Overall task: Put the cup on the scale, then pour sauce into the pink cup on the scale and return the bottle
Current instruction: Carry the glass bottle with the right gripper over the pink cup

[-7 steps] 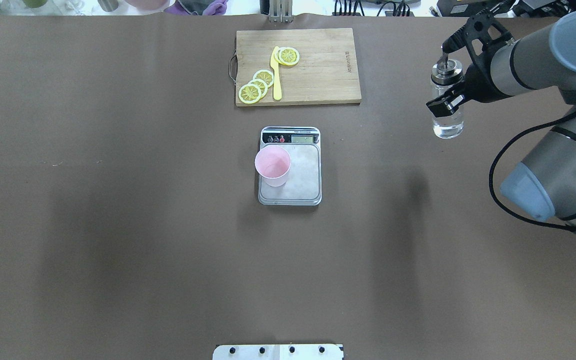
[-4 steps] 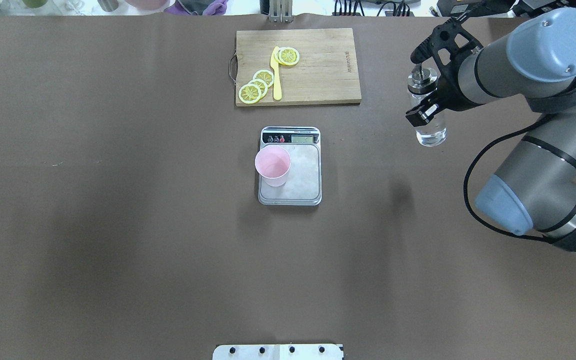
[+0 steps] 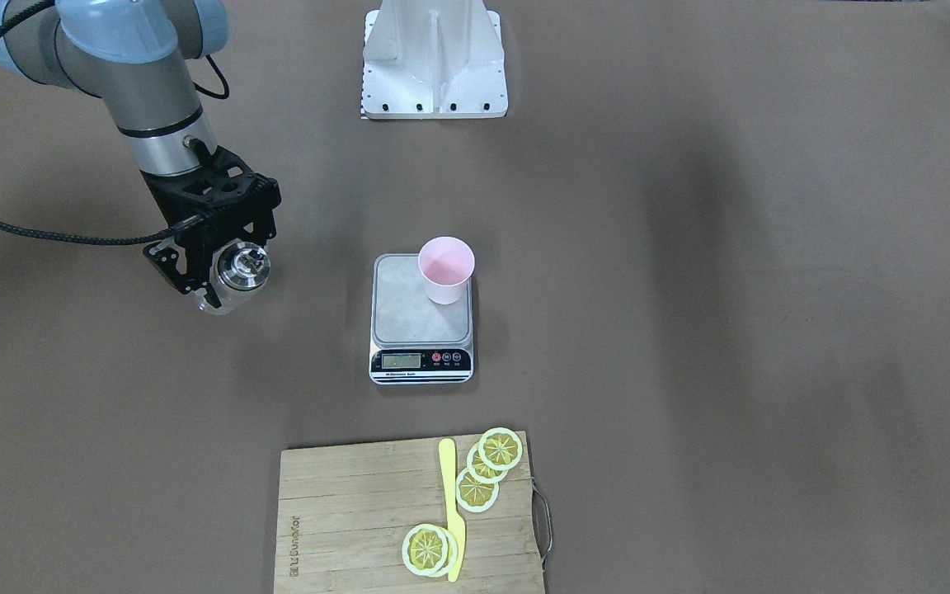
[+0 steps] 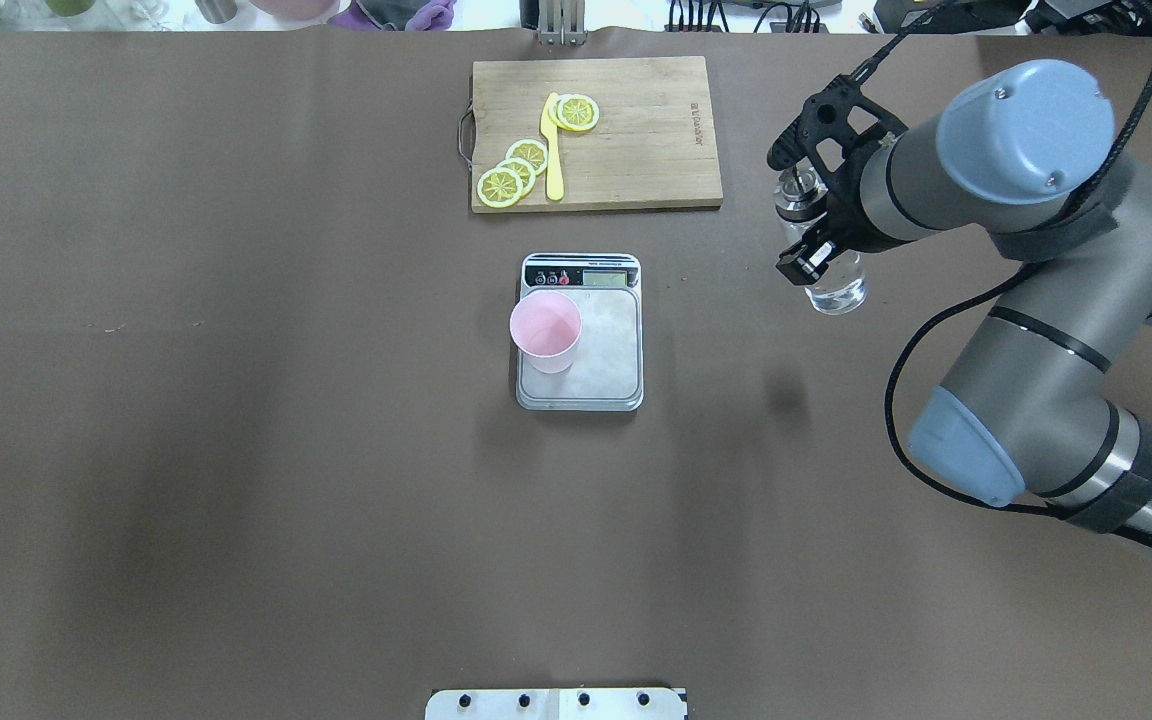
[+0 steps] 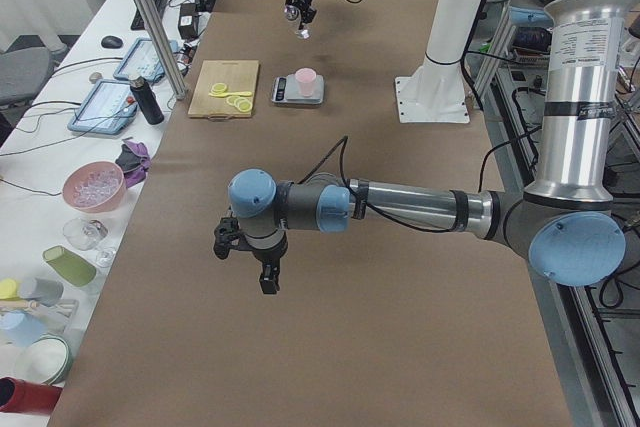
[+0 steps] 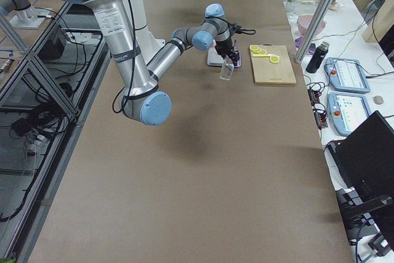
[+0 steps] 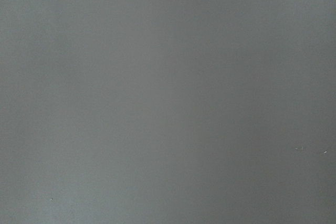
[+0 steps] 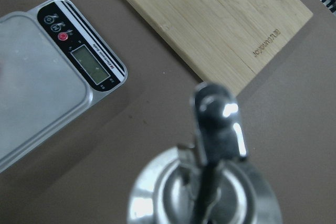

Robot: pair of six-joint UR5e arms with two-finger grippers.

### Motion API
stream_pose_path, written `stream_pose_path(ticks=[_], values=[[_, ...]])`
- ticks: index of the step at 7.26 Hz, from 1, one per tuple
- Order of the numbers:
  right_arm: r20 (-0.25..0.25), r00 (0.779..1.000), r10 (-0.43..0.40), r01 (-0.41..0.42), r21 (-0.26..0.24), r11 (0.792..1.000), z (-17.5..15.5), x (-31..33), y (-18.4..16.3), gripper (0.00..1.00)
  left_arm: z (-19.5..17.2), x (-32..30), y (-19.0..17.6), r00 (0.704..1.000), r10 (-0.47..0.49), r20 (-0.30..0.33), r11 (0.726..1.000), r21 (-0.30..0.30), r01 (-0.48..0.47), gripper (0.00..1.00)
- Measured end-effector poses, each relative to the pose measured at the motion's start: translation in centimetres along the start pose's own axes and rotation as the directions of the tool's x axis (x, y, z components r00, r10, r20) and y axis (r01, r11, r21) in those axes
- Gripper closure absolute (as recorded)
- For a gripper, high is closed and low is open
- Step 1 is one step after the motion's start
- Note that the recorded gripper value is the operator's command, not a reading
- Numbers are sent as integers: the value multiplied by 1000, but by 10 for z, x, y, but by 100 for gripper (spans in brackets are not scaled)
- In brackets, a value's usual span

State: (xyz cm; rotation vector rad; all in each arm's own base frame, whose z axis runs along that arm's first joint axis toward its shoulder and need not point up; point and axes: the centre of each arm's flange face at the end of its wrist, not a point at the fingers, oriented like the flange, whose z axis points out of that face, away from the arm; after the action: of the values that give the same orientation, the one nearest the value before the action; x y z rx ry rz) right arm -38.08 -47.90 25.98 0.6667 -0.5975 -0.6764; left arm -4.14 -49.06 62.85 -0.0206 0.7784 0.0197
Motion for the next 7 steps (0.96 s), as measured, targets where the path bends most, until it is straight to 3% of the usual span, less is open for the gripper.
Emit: stream_pose_path(ticks=[4,7], values=[[-6,998,-61,61,-6,998,-11,-51,-28,68,12,-17,23,999,-40,-4,999,-24,39,2],[-16,997,-79,78,-55,995,-11,-71,-37,68,14,-31,42,996,-86,-38,996,-33,85,2]])
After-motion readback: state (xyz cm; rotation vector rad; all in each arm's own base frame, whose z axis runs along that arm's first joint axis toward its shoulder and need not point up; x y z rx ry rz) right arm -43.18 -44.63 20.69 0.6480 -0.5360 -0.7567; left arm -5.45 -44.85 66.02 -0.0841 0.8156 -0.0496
